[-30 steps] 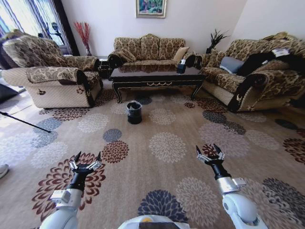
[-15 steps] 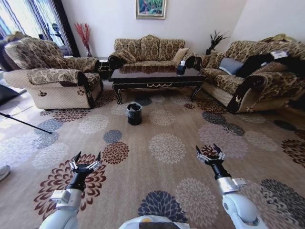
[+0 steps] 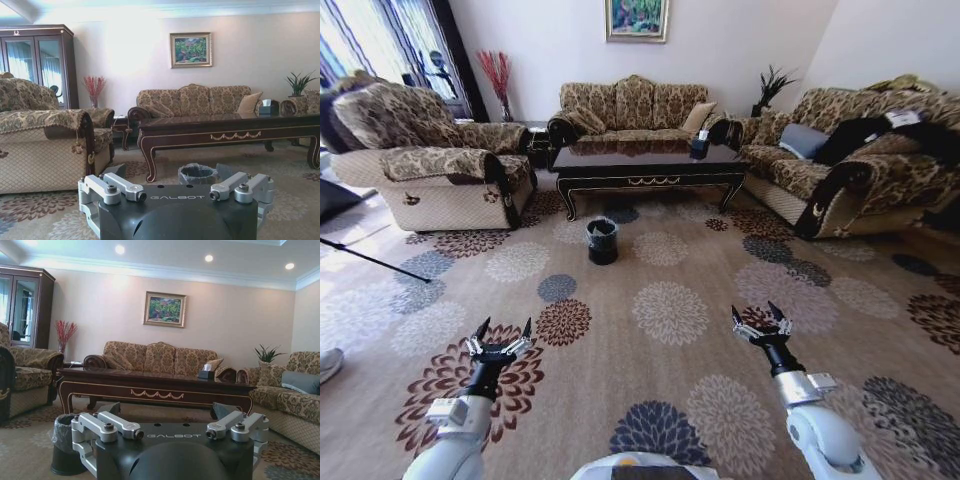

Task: Move to the front of the table and pick up the trash from the floor, then place it into the trash bin.

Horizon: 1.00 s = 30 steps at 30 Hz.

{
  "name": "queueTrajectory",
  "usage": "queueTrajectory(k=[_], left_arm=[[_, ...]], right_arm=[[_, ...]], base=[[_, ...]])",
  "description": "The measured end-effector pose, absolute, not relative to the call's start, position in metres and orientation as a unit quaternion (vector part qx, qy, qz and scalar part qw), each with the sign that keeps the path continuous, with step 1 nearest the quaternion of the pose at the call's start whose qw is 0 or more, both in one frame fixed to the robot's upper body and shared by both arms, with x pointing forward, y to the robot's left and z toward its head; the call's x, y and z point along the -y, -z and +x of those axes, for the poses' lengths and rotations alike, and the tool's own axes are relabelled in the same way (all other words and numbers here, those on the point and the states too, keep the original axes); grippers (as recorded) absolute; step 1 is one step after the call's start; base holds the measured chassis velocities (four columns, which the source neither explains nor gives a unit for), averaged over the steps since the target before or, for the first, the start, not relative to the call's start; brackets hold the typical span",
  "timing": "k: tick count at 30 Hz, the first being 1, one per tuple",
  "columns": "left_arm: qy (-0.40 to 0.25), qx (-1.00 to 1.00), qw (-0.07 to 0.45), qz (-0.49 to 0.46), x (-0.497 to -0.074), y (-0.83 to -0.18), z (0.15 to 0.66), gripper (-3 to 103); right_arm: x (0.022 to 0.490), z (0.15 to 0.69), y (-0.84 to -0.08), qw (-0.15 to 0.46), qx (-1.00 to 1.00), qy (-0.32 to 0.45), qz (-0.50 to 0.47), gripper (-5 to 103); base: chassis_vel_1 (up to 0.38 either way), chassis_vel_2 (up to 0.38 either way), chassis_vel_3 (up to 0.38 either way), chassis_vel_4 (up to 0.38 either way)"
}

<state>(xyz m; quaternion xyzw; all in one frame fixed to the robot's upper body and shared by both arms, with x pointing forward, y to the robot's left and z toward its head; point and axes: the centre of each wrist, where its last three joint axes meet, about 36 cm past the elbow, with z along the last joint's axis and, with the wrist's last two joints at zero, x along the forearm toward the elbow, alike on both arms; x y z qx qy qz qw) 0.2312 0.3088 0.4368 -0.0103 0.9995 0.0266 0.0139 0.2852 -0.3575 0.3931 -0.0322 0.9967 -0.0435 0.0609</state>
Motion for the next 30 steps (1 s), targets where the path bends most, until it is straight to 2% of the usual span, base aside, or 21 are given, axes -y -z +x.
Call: queueTrajectory(k=[30], left_arm=[[-0.027, -0.999, 0.014, -0.010, -0.3088, -0.4368, 0.2312, 100]], right_arm=[[0.3575, 0.2852, -0.3931, 0.061, -0.997, 0.044, -0.032, 100]], base=[[0.000, 0.000, 0.000, 0.000]])
